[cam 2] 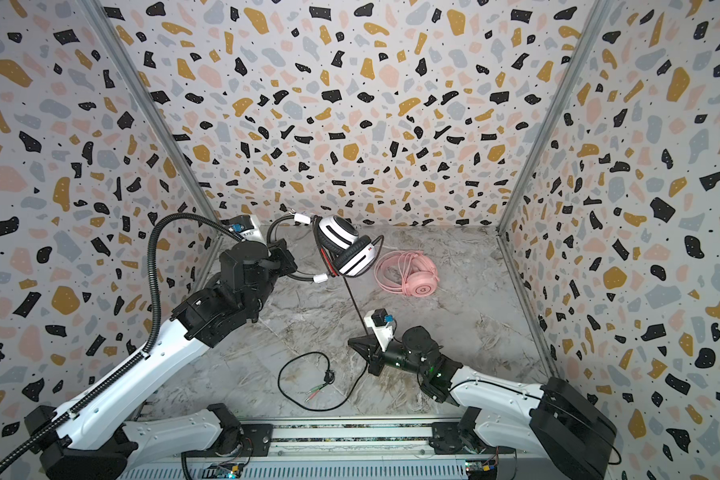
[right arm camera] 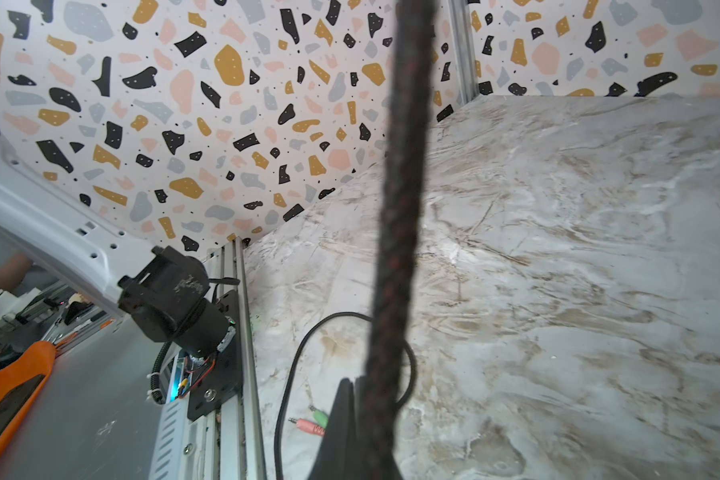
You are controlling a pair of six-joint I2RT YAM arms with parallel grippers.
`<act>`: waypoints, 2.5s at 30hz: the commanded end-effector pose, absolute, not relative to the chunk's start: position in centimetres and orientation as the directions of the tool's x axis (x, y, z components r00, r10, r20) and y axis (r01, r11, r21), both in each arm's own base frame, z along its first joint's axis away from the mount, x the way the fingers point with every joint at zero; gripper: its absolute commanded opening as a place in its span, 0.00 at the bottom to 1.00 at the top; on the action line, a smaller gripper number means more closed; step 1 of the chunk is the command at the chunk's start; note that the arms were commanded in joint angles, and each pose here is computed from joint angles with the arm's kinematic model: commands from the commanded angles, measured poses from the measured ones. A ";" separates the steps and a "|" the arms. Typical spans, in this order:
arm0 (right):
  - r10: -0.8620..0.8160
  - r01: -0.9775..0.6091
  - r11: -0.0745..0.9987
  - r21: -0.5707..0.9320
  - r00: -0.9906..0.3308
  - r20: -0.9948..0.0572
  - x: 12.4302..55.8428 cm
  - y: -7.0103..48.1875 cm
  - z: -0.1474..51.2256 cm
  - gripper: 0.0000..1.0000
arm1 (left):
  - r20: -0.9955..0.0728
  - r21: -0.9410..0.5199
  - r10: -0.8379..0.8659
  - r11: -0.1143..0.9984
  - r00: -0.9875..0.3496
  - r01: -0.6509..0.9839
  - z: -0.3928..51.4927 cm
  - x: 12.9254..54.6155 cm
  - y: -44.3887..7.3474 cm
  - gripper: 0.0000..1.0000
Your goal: Wrap the headphones
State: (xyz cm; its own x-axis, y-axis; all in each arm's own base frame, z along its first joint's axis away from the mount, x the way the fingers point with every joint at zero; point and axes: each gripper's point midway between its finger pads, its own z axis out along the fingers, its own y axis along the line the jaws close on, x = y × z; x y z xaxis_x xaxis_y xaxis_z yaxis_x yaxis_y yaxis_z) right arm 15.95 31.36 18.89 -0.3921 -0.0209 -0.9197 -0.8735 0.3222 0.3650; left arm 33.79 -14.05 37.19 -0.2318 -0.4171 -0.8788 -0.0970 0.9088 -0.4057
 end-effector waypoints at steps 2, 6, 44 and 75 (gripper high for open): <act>-0.148 -0.877 0.347 0.332 -0.401 -0.904 13.9 31.2 18.4 0.03 | -0.807 -0.581 -0.587 0.769 0.067 -0.265 40.4 34.3 -9.5 0.00; -0.182 -0.895 0.366 0.255 -0.337 -0.924 13.6 30.7 22.1 0.04 | -0.847 -0.508 -0.525 0.753 0.084 -0.418 37.6 34.4 -7.9 0.00; -0.295 -0.562 0.812 -0.158 -0.161 -0.942 28.2 21.8 31.9 0.18 | -0.899 0.006 0.324 0.681 -0.294 0.732 31.1 24.7 -26.0 0.00; -0.038 -0.477 0.859 0.186 -0.421 -0.906 38.5 17.9 24.7 0.08 | -0.979 -0.165 0.008 0.558 -0.204 0.813 42.0 21.4 -26.7 0.00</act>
State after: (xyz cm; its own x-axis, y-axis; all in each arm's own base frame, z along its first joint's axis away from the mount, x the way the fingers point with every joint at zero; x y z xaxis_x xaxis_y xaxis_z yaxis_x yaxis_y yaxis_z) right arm 37.06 18.29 23.55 -0.4232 -0.0882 -0.9017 -0.4951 0.8560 0.1486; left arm 23.38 -25.24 33.99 -0.3158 0.2175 -0.9236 0.7264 0.6816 -0.0878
